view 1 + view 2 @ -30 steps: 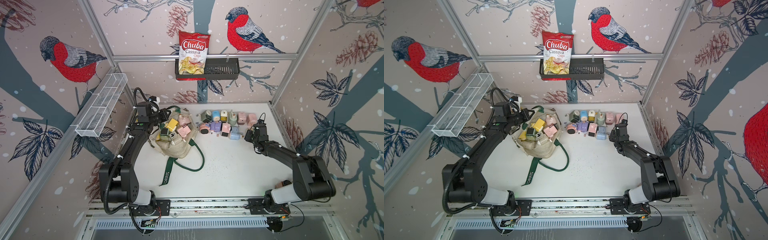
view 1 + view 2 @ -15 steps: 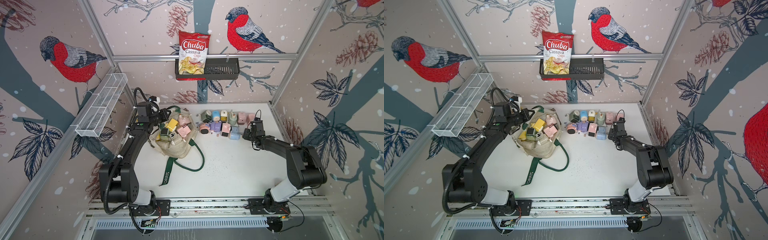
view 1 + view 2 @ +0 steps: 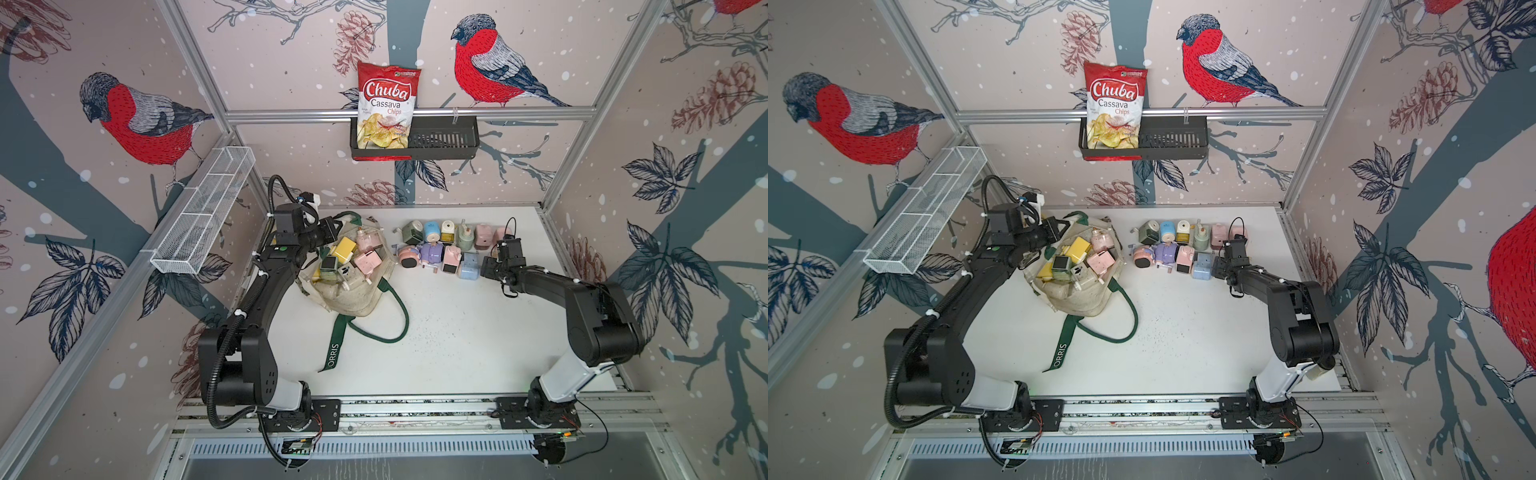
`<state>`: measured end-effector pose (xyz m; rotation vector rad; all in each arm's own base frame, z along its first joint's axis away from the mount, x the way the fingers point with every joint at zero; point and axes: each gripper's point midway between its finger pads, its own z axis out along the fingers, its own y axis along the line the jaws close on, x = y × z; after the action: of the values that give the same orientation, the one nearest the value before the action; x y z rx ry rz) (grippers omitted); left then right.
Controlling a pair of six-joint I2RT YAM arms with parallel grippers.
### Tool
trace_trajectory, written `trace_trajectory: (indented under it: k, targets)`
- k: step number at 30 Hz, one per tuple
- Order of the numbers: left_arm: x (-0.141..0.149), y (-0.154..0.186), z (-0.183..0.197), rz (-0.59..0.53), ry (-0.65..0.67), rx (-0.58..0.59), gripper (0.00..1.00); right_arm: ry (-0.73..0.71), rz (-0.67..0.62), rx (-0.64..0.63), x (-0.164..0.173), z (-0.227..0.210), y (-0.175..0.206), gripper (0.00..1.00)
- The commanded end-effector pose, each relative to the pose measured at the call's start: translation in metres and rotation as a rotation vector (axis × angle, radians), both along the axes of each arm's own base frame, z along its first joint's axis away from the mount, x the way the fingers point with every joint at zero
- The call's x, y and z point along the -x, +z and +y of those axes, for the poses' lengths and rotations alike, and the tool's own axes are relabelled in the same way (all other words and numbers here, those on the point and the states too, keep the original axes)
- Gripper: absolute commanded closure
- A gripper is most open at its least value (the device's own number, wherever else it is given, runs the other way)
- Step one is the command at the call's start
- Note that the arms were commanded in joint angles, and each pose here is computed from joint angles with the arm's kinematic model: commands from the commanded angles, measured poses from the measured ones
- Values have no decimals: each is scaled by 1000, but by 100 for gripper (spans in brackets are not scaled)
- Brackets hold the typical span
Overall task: Take out the pencil sharpeners from the tote bags
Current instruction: Place the pencil sharpener at the center of the board.
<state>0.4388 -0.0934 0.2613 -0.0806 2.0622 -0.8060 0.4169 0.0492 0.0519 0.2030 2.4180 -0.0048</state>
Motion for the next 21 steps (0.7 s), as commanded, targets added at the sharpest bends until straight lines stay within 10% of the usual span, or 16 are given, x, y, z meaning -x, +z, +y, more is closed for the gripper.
trace_trajectory:
  k: [1, 11, 21]
  targets:
    - [-1, 5, -1, -13, 1, 3, 100, -2, 9, -1, 5, 0, 0, 20]
    - [0, 6, -1, -15, 0, 2, 100, -11, -35, -1, 10, 0, 13, 15]
    - [0, 6, 0, -16, 5, -2, 100, 91, -333, -85, 30, 35, 114, 15]
